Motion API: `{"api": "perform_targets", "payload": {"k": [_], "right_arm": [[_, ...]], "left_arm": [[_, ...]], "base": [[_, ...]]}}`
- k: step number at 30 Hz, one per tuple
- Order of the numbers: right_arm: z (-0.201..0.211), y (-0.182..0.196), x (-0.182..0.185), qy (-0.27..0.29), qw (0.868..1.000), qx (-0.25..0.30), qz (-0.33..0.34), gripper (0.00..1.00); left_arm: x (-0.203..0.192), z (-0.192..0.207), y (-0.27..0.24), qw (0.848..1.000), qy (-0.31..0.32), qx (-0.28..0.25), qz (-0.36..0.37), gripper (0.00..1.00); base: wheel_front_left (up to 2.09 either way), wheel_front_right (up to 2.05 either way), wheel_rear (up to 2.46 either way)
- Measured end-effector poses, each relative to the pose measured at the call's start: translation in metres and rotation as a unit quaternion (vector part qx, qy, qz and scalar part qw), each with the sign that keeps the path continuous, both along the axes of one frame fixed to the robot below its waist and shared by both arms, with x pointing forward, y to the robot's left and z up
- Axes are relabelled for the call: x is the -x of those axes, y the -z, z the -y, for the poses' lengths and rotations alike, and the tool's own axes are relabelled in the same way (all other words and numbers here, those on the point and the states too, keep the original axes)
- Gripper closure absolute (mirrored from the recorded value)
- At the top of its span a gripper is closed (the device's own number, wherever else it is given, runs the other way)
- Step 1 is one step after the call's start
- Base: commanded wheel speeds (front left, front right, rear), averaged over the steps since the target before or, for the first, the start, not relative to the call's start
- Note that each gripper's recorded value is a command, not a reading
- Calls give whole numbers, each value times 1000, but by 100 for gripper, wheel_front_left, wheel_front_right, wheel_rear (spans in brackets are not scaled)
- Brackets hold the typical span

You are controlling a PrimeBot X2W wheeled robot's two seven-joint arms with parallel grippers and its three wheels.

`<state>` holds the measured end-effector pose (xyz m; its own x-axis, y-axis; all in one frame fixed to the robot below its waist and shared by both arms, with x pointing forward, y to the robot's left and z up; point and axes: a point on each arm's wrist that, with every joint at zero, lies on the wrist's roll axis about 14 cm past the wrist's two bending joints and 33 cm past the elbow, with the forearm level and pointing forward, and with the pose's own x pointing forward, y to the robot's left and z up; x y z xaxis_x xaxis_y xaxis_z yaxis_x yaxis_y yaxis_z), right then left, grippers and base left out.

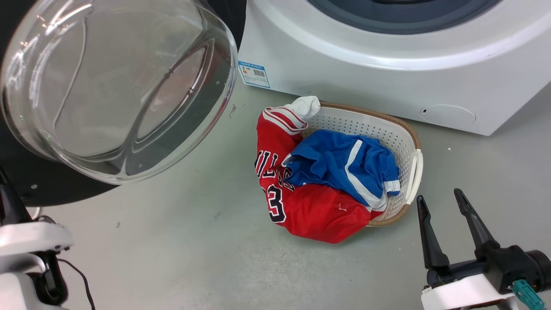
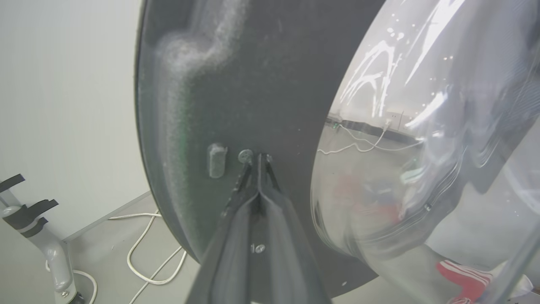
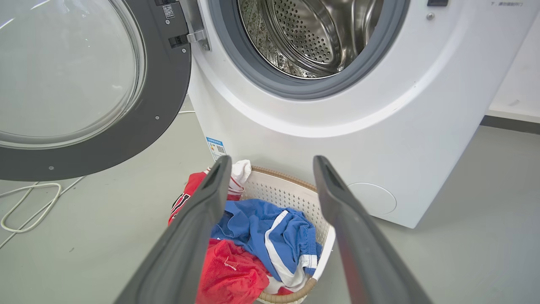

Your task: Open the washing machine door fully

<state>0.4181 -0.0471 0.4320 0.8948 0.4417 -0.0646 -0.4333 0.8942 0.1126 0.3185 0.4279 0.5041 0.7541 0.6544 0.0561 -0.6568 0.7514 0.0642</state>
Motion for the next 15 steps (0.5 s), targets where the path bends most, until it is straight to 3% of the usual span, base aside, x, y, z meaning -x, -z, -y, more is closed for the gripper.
{"api": "perform_targets", "payload": {"k": [15], "right_arm": [[9,2,-7,14,1000,2,3,0]], "left_arm": [[-22,-35,-2,1000,-12,-1,-6,100]], "base": [[0,0,0]]}}
